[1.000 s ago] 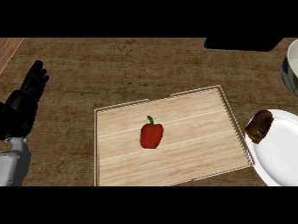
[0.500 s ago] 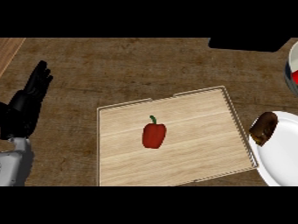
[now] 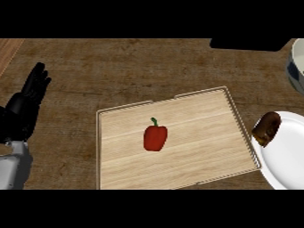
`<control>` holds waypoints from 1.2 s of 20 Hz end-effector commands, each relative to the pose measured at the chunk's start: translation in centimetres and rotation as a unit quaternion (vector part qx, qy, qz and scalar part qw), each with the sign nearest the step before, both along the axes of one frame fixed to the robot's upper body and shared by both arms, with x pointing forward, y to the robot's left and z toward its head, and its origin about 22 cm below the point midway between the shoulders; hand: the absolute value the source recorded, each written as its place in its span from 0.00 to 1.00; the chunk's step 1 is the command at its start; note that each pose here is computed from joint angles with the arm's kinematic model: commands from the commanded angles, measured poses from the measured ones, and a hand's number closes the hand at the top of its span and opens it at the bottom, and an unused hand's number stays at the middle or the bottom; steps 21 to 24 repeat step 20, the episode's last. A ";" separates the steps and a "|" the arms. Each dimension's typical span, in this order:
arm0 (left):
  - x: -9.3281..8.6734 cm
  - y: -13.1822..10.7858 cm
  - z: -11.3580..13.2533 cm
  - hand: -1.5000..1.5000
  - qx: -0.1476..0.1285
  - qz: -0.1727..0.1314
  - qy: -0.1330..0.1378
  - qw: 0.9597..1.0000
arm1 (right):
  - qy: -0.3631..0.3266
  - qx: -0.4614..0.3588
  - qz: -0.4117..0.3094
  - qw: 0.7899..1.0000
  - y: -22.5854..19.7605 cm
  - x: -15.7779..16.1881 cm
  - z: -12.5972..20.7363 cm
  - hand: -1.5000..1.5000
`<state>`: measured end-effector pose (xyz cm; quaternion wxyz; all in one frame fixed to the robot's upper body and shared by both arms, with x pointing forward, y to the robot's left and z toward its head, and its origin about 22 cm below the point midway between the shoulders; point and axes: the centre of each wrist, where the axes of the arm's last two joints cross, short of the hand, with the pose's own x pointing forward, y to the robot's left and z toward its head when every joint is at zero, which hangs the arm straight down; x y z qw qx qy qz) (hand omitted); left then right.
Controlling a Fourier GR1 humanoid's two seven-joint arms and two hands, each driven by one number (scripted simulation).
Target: Pick the can from the plate and place it in the bowl
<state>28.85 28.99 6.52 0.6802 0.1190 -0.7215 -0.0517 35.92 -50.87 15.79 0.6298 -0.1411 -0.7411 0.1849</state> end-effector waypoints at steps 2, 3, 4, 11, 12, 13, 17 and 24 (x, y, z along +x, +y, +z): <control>0.2 -0.5 -0.2 0.50 0.004 0.003 0.000 1.000 | -0.006 0.108 0.028 0.994 -2.9 -2.4 1.8 0.00; 0.2 0.3 0.7 0.50 -0.004 0.005 -0.006 1.000 | 0.006 0.103 0.017 0.995 -3.8 -3.3 2.3 0.00; 0.3 -0.5 0.3 0.50 -0.003 0.002 -0.008 1.000 | 0.005 0.108 0.012 0.994 -4.1 -3.6 2.5 0.00; -0.3 -0.3 -0.2 0.50 -0.007 0.005 -0.009 1.000 | 0.022 0.121 0.005 0.992 -6.1 -5.9 2.7 0.00; -0.1 0.4 -0.1 0.50 -0.005 0.013 -0.004 1.000 | 0.021 0.139 0.011 0.990 -6.5 -6.4 2.7 0.00; -0.2 -0.1 -0.3 0.50 -0.005 0.008 -0.003 1.000 | 0.035 0.154 0.024 0.987 -6.3 -6.4 2.0 0.00; -0.2 0.1 -0.4 0.50 -0.007 0.015 0.002 1.000 | 0.023 0.170 0.033 0.985 -6.5 -6.4 2.8 0.00; -0.6 0.4 -0.8 0.50 -0.005 0.014 0.006 1.000 | 0.015 0.179 0.041 0.983 -7.1 -6.9 4.0 0.00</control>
